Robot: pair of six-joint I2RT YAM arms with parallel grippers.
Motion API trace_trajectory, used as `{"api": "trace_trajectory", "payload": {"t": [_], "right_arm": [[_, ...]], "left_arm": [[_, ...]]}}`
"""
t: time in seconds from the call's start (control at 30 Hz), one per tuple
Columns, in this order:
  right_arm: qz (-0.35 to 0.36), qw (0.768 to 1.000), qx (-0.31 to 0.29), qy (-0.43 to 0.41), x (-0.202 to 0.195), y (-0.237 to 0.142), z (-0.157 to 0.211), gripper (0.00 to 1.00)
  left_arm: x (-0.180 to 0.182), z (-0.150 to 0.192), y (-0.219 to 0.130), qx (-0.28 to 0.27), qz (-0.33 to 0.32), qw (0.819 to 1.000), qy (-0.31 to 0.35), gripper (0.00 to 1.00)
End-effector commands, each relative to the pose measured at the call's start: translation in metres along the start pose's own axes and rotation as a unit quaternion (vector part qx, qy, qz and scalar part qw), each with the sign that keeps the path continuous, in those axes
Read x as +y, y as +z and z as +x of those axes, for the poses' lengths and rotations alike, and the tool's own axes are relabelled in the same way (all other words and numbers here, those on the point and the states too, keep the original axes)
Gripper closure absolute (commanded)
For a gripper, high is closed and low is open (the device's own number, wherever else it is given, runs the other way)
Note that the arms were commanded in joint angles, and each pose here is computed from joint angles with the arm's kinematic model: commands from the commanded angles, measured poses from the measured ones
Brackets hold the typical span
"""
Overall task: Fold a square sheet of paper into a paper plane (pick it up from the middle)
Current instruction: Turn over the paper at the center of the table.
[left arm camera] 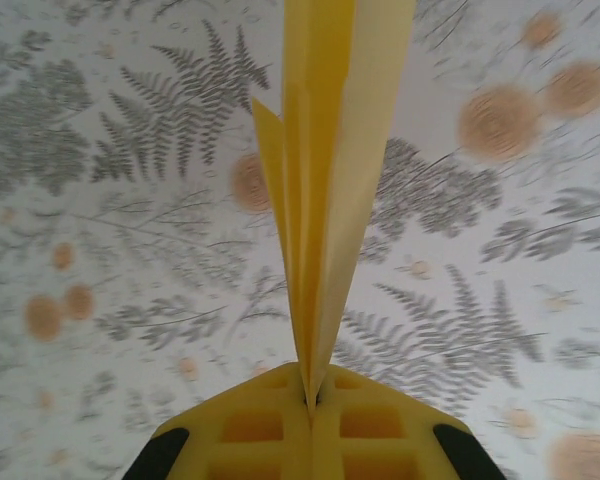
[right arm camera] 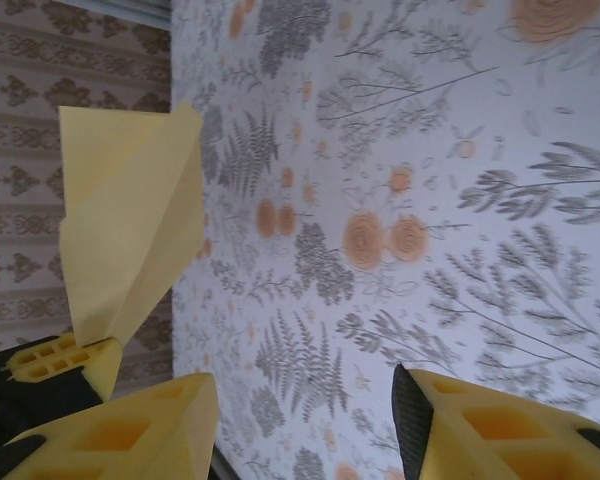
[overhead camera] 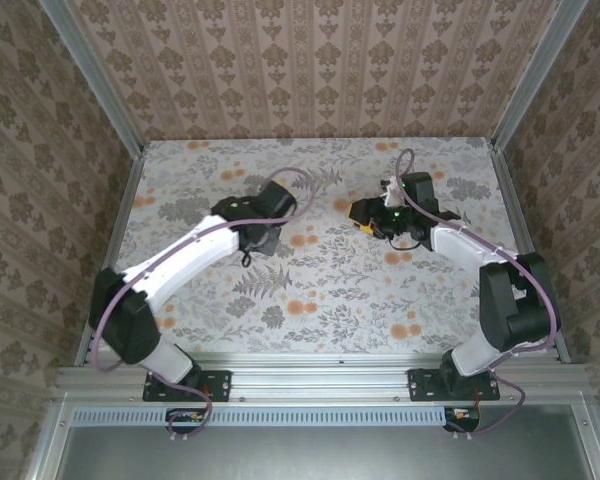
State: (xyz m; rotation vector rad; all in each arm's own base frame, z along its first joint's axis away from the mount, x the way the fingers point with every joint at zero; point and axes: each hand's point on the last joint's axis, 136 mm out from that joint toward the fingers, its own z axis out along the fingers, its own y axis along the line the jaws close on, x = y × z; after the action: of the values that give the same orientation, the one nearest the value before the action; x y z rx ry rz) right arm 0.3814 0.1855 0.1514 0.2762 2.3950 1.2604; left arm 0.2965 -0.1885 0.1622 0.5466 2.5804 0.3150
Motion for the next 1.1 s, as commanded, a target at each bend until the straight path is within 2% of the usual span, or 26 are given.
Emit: {"api": "trace_trajectory", "payload": {"t": [0.0, 0.13, 0.27, 0.43, 0.63, 0.87, 0.97, 1.07], "right_arm": [[0.026, 1.0, -0.006, -0.007, -0.016, -0.014, 0.003, 0.46], [0.022, 1.0, -0.01, -0.004, -0.02, -0.022, 0.001, 0.4], [0.005, 1.0, 0.0, -0.001, -0.017, -0.02, 0.003, 0.39], [0.008, 1.0, 0.016, 0.024, -0.025, -0.015, 0.01, 0.39], [0.015, 0.999, 0.029, 0.042, -0.037, -0.006, 0.014, 0.42], [0.026, 0.998, 0.04, 0.041, -0.044, -0.006, 0.02, 0.44], [0.033, 0.998, 0.042, 0.037, -0.048, -0.008, 0.025, 0.46], [0.035, 0.998, 0.045, 0.04, -0.052, -0.009, 0.031, 0.48]], "left_arm": [[0.012, 0.004, 0.0, 0.023, -0.124, 0.988, 0.093, 1.0], [-0.022, 0.001, 0.009, 0.028, -0.166, 0.972, 0.164, 0.99], [-0.071, 0.007, 0.023, 0.031, -0.158, 0.96, 0.231, 0.95], [-0.114, 0.022, 0.036, 0.032, -0.132, 0.948, 0.288, 0.87], [-0.15, 0.036, 0.04, 0.023, -0.062, 0.945, 0.321, 0.8], [-0.182, 0.047, 0.043, 0.017, 0.03, 0.947, 0.319, 0.71], [-0.191, 0.049, 0.042, 0.016, 0.056, 0.946, 0.32, 0.65], [-0.197, 0.048, 0.035, 0.011, 0.084, 0.947, 0.309, 0.55]]}}
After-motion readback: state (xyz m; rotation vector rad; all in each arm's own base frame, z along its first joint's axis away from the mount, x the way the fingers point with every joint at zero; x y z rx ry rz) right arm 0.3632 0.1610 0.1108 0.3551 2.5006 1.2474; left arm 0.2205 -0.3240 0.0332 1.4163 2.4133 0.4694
